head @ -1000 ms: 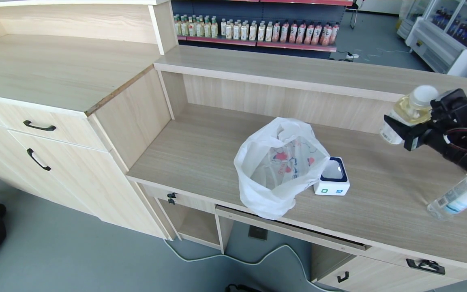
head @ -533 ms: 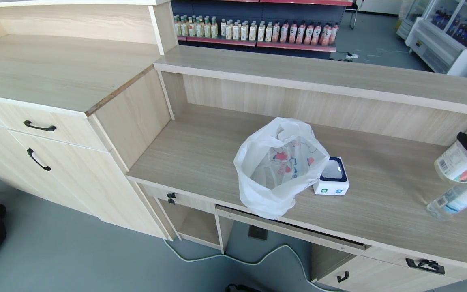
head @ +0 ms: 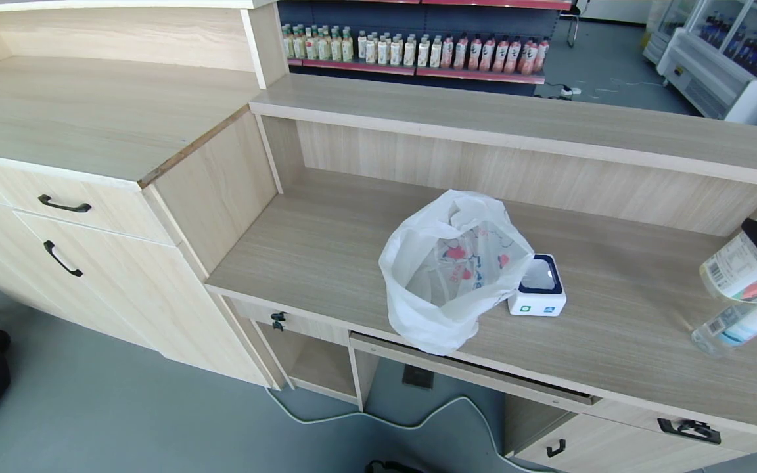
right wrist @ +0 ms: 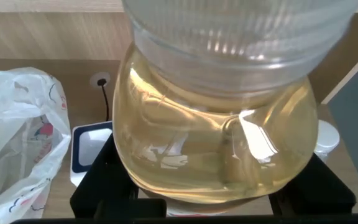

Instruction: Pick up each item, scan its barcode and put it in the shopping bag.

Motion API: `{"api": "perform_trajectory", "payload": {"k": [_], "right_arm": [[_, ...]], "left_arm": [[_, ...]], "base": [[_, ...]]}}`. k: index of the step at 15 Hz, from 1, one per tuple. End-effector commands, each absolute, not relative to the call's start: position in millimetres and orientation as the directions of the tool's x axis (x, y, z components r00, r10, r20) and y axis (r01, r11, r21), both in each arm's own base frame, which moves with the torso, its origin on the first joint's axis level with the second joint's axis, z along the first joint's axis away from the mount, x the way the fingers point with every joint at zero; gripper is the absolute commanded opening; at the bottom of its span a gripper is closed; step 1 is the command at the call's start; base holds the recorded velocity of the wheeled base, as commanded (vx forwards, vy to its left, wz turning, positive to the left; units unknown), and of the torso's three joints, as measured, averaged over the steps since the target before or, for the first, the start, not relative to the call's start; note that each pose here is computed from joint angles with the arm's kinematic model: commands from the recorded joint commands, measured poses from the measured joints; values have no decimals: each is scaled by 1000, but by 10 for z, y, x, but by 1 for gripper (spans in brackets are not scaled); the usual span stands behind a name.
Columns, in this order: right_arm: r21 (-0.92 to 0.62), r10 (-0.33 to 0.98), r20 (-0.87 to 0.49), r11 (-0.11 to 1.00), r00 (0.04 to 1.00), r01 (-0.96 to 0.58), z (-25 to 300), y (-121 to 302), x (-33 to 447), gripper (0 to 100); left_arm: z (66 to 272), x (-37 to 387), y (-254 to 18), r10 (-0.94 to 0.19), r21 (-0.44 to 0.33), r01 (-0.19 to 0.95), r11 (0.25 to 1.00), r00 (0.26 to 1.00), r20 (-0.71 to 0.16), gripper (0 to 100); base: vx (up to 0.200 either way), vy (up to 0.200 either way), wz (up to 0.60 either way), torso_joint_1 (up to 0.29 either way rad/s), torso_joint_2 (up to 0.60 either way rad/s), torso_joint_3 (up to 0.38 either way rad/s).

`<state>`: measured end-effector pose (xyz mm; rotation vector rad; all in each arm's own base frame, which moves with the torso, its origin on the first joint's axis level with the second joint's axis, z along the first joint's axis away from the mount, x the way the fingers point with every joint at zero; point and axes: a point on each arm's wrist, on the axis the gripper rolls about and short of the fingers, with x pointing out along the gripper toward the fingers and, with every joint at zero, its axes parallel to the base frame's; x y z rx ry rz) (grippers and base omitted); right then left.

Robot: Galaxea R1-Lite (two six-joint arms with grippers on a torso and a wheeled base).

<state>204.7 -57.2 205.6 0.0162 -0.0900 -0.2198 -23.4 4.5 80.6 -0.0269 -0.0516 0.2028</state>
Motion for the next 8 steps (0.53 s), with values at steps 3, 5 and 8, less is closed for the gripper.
{"api": "perform_trajectory", "payload": {"k": [3, 5, 8], "right_arm": [[26, -251, 67, 968, 966, 250, 1998, -572, 2016, 0], [26, -250, 74, 968, 966, 248, 2010, -567, 2000, 0], [30, -245, 77, 969, 966, 244, 2018, -566, 1999, 0]], "left_arm": [[806, -234, 45, 201, -32, -200, 979, 978, 50, 100], [806, -234, 46, 204, -35, -203, 979, 978, 50, 100], [806, -234, 45, 201, -32, -200, 979, 978, 50, 100]], "base": [[0, 0, 0, 0, 0, 0], [0, 100, 0, -1, -1, 1], [0, 200, 0, -6, -1, 2]]}}
